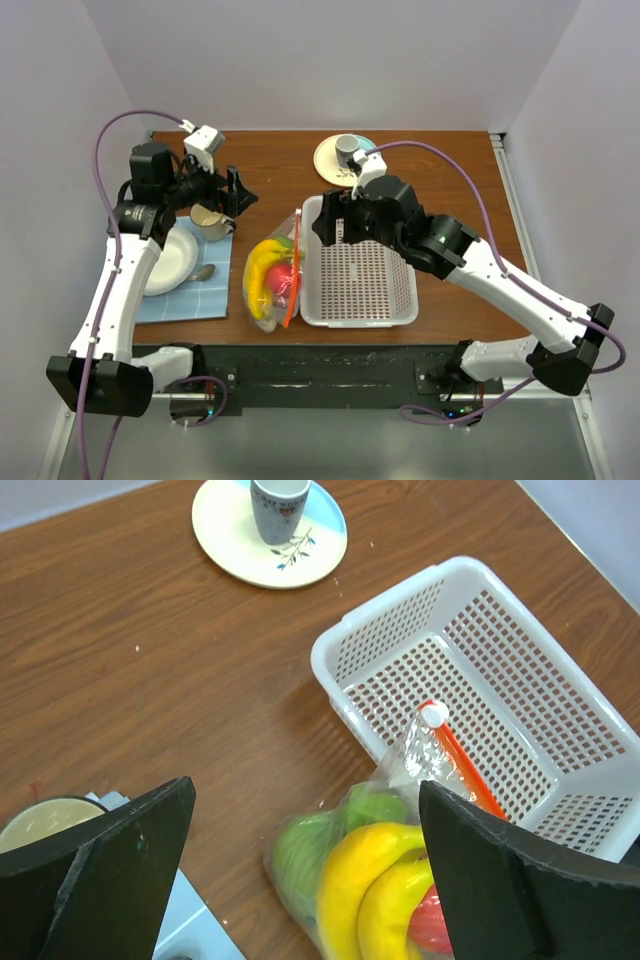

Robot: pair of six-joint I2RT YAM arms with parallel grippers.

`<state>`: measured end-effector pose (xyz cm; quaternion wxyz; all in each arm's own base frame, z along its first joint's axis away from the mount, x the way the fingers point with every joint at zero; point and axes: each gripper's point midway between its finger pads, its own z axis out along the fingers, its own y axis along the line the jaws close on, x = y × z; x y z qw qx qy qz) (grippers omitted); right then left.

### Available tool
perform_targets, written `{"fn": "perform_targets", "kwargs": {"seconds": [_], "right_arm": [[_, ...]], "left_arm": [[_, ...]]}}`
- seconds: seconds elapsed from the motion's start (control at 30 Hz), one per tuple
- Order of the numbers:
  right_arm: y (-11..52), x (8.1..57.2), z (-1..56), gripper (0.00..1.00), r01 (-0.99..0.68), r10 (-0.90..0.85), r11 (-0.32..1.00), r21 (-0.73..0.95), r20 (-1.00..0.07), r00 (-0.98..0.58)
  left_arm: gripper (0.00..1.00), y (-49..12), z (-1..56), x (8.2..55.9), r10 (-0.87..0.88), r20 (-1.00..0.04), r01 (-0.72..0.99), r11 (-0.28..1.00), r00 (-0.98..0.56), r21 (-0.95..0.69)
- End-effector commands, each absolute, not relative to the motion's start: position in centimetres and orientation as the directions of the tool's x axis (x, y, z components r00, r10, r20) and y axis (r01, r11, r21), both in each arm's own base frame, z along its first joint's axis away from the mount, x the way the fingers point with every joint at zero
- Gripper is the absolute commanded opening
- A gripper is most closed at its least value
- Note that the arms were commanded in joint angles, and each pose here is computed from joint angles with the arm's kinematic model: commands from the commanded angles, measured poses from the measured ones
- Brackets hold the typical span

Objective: Open the zip-top bag and remove the fake food

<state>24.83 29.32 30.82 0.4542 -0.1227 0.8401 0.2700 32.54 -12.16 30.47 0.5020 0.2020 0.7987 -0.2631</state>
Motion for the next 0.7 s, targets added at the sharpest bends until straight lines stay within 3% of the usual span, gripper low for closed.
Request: {"fn": "perform_targets", "kwargs": {"seconds": [0.0,0.2,0.53,0.63,0.67], "right_arm": [[31.8,24.8,30.9,0.78,-0.515,0.04,0.774,0.368,-0.841,-0.54],[35.3,25.5,28.7,0.77,-0.532,-0.011,0.769,0.354,-0.825,-0.565],[37.9,26.9,25.7,0.7,-0.524,-0.014,0.774,0.356,-0.817,-0.576],[38.2,27.3,25.6,0.6,-0.53,-0.008,0.771,0.353,-0.827,-0.562],[38.4,27.3,25.4,0.49,-0.537,-0.02,0.77,0.343,-0.829,-0.559]], "left_arm": [[1.0,-12.4,30.9,32.6,0.096,-0.938,0.635,0.758,-0.334,-0.148],[1.0,-12.9,30.8,32.6,0.114,-0.95,0.679,0.724,-0.292,-0.122],[1.0,-16.9,30.6,31.2,0.149,-0.961,0.903,0.399,-0.233,-0.157],[1.0,-17.1,29.7,31.4,0.15,-0.957,0.929,0.318,-0.247,-0.19],[1.0,-16.6,29.4,31.4,0.144,-0.953,0.927,0.307,-0.268,-0.214]]}}
